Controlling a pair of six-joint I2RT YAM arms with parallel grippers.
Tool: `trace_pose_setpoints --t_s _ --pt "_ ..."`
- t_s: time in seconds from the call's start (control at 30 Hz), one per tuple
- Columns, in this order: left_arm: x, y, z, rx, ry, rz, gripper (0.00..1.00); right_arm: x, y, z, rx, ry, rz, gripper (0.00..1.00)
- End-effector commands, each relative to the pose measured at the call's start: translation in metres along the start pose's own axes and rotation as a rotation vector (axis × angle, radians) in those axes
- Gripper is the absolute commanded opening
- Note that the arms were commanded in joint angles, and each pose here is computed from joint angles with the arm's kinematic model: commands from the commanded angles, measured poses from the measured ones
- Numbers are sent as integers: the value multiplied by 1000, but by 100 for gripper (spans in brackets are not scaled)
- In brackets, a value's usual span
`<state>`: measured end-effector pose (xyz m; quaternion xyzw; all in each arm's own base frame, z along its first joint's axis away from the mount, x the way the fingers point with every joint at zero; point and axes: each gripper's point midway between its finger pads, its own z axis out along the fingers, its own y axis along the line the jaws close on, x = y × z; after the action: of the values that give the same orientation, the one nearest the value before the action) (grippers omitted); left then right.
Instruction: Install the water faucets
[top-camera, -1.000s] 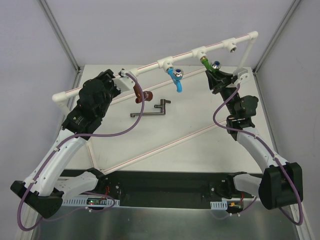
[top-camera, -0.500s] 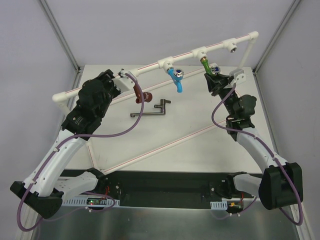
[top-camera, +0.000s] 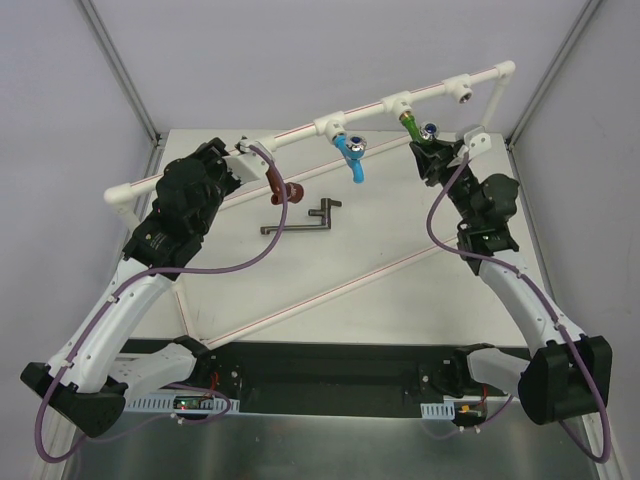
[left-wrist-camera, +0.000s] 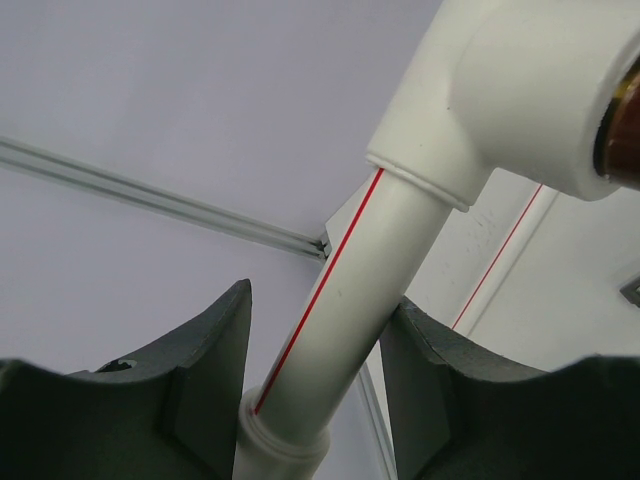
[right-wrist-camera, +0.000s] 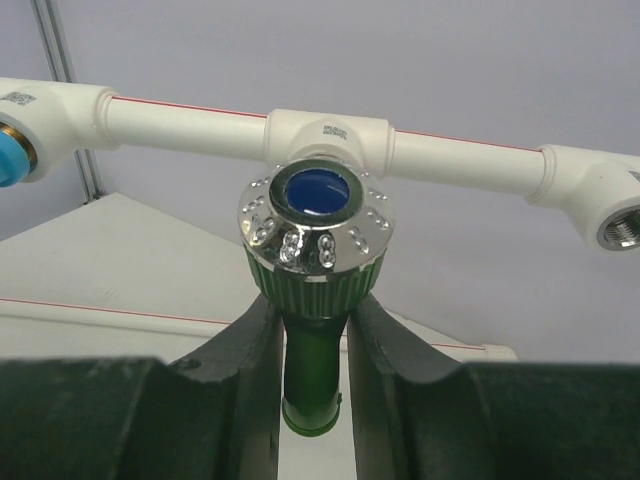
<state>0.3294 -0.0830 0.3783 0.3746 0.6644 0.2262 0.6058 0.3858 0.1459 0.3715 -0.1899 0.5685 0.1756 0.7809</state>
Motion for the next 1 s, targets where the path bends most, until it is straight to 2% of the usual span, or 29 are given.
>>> trace_pose_setpoints --t_s 0.0,0.73,0.97 --pt "25 -63 4 166 91 -242 0 -38 1 9 -22 -47 -79 2" --pt "26 -64 4 171 93 -242 0 -31 1 8 -61 106 -130 2" --pt "25 -65 4 173 91 -244 0 -30 1 10 -64 117 -134 2"
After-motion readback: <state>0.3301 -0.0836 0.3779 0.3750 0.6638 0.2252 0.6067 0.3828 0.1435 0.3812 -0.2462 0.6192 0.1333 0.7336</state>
